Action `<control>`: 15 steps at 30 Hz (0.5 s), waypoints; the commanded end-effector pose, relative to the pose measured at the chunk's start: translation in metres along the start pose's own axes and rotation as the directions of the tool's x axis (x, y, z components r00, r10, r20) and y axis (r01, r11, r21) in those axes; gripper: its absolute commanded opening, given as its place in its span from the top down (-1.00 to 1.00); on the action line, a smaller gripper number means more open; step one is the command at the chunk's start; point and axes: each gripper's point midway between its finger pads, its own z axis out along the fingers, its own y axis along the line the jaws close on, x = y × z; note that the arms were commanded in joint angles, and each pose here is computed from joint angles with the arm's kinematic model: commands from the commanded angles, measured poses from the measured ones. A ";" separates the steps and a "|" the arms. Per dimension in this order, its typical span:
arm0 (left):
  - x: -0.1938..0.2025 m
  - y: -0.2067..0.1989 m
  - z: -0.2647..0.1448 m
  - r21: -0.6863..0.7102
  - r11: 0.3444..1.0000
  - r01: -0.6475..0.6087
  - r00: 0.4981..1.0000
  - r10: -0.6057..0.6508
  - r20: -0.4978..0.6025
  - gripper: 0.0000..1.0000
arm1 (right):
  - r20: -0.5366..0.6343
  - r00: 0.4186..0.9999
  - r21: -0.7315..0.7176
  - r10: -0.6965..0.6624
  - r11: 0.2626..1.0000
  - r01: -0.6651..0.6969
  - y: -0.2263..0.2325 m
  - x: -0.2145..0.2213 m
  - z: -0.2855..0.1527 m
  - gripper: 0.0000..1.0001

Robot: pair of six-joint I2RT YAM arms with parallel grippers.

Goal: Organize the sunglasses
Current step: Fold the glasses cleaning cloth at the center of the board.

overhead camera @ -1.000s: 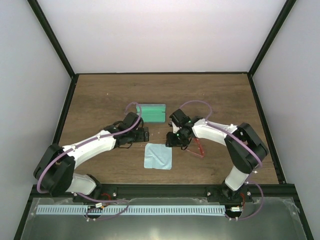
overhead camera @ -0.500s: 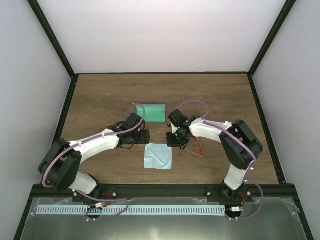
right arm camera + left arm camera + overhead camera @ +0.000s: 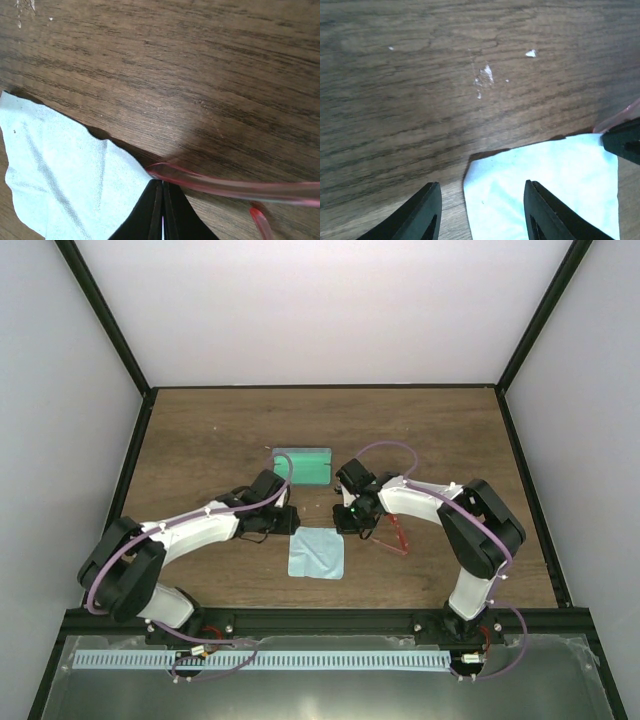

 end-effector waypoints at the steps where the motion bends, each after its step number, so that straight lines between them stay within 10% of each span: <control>1: 0.010 -0.015 0.007 0.089 0.995 -0.048 0.997 0.053 -0.047 0.16 | 0.014 1.000 -0.012 -0.003 1.000 0.003 0.007 -0.005 -0.003 0.99; 15: 0.022 -0.002 0.029 0.023 0.998 -0.063 0.992 0.065 -0.108 0.25 | 0.005 1.000 -0.004 0.007 1.000 -0.007 0.006 -0.004 -0.002 0.98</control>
